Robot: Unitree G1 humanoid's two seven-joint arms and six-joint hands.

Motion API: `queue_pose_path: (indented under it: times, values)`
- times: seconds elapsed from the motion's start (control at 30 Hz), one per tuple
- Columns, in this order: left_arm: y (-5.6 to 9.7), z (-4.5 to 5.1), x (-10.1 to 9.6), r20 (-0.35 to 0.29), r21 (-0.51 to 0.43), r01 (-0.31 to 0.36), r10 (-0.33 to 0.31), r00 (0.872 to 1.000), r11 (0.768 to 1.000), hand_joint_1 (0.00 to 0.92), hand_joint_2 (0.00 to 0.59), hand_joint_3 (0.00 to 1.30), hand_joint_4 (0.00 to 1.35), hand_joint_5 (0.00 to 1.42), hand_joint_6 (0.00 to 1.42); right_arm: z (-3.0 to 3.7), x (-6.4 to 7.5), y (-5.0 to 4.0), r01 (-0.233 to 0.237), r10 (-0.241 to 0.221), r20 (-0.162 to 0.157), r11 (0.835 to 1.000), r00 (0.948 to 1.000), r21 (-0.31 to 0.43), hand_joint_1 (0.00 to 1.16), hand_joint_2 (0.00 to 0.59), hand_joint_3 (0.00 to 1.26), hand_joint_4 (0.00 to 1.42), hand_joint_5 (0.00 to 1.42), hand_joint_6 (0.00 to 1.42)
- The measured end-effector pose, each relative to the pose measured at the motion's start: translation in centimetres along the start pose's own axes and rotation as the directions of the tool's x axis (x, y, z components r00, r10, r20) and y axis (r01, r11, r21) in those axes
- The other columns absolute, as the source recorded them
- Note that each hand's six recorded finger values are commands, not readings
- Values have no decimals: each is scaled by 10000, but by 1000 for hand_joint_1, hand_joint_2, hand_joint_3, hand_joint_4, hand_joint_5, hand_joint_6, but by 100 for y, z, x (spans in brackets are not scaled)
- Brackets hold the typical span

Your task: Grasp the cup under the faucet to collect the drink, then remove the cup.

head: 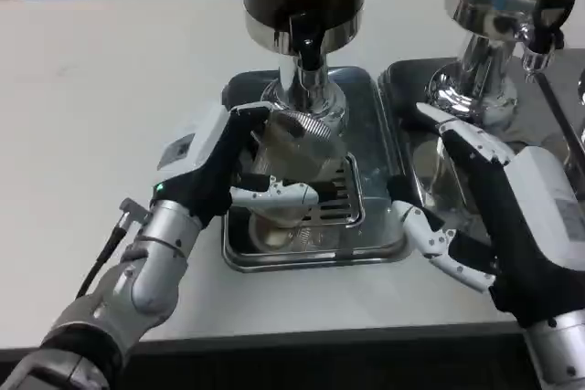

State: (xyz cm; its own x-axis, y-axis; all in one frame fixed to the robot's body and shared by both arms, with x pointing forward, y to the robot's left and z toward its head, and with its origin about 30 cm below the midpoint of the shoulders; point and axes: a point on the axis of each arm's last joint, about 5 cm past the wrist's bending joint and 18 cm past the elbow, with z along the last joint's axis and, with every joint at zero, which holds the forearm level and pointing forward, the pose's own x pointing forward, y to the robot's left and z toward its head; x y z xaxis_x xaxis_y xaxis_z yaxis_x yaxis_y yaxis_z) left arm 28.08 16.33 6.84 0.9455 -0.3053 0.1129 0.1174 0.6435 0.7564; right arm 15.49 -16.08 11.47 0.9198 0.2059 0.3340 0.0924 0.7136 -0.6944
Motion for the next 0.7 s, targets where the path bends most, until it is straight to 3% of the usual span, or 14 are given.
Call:
queue_pose_path:
  times: [0.27, 0.37, 0.5, 0.57, 0.7]
  values:
    - [-7, -12, -23, 243, 357, 192, -201, 9995, 9992, 546, 66, 548, 534, 727, 830, 11, 3, 16, 76, -76, -8, 9999, 10000, 99, 471, 442, 239, 280, 220, 216]
    - [3, -33, -46, 292, 468, 158, -172, 9994, 9988, 499, 72, 526, 488, 625, 617, 16, 4, 26, 101, -101, -15, 9998, 9999, 154, 471, 442, 239, 280, 220, 216]
    - [-1, -76, -101, 244, 644, 194, -211, 9995, 9977, 437, 83, 497, 447, 528, 453, 20, 5, 34, 109, -109, -22, 9997, 9999, 195, 470, 442, 238, 280, 222, 220]
    - [-15, -159, -203, -83, 947, 492, -486, 9988, 9943, 389, 88, 489, 431, 458, 372, 21, 6, 38, 116, -115, -31, 9997, 9999, 220, 470, 442, 238, 280, 223, 223]
    - [-29, -175, -235, -121, 1005, 620, -611, 9981, 9930, 301, 90, 448, 396, 355, 242, 27, 17, 47, 125, -127, 65, 9995, 9999, 284, 470, 442, 238, 280, 224, 226]
